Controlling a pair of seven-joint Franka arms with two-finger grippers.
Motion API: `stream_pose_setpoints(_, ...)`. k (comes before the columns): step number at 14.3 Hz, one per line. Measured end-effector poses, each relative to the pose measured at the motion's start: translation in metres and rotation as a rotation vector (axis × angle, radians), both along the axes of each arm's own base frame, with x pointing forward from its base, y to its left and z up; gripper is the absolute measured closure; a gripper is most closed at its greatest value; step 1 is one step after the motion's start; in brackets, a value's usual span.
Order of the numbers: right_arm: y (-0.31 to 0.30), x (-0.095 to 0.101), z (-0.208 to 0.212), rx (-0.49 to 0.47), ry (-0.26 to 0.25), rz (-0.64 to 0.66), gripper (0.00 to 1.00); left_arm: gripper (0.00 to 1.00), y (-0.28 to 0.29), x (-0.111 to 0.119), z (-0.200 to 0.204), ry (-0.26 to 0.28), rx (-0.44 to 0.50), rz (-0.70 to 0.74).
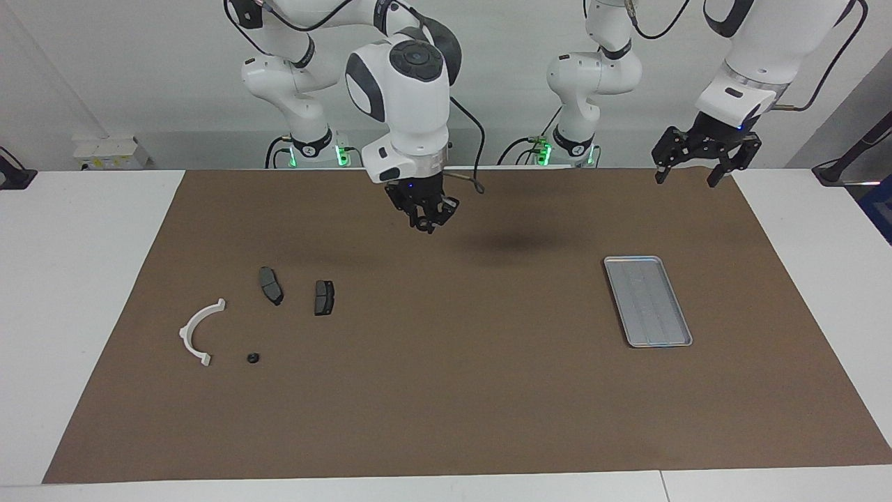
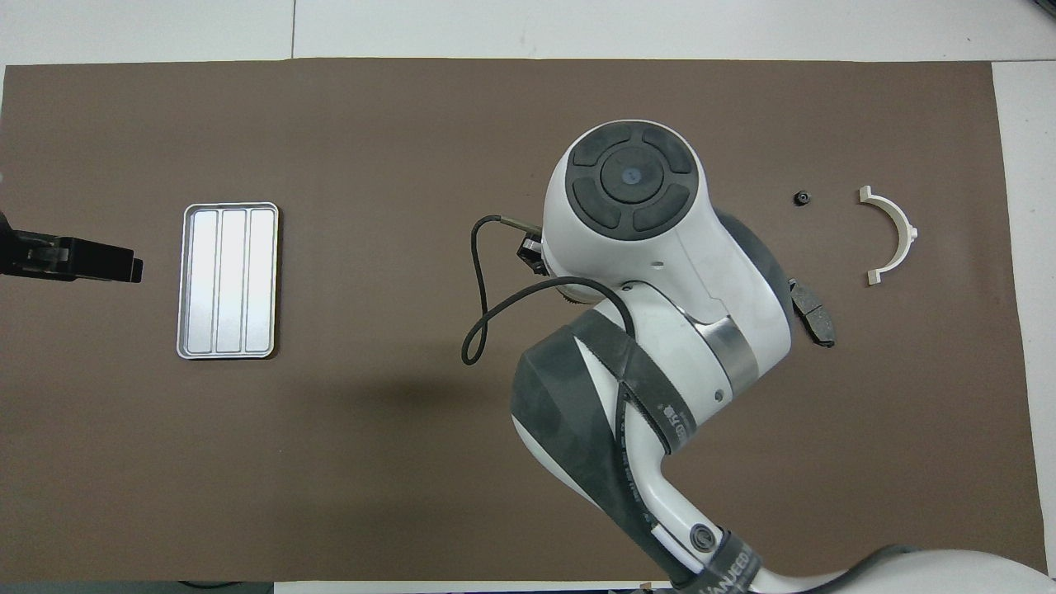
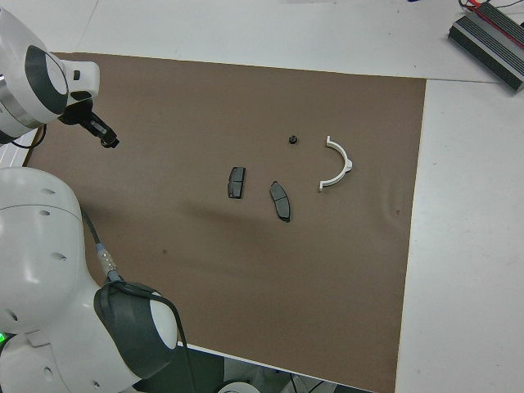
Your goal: Pick bearing gear from pile to tray
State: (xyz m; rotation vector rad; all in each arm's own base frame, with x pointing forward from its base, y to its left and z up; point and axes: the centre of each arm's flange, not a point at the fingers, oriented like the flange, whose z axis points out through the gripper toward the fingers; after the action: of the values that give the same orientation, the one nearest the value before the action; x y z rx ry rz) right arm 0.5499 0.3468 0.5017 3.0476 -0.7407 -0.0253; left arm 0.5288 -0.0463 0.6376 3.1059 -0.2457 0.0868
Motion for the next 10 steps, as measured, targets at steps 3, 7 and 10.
stream_pose_setpoints(3, 0.014, 0.008, -0.032, 0.015, 0.0, 0.0, 0.65, 0.0, 0.0, 0.001, 0.001, -0.01, -0.001, 0.002)
stream_pose_setpoints(7, 0.028, 0.013, -0.077, 0.038, -0.014, 0.018, 0.65, 0.0, -0.001, 0.002, 0.002, -0.025, -0.002, 0.001)
stream_pose_setpoints(10, 0.037, 0.012, -0.101, 0.006, -0.025, 0.033, 0.65, 0.0, -0.002, 0.002, 0.002, -0.026, -0.002, -0.002)
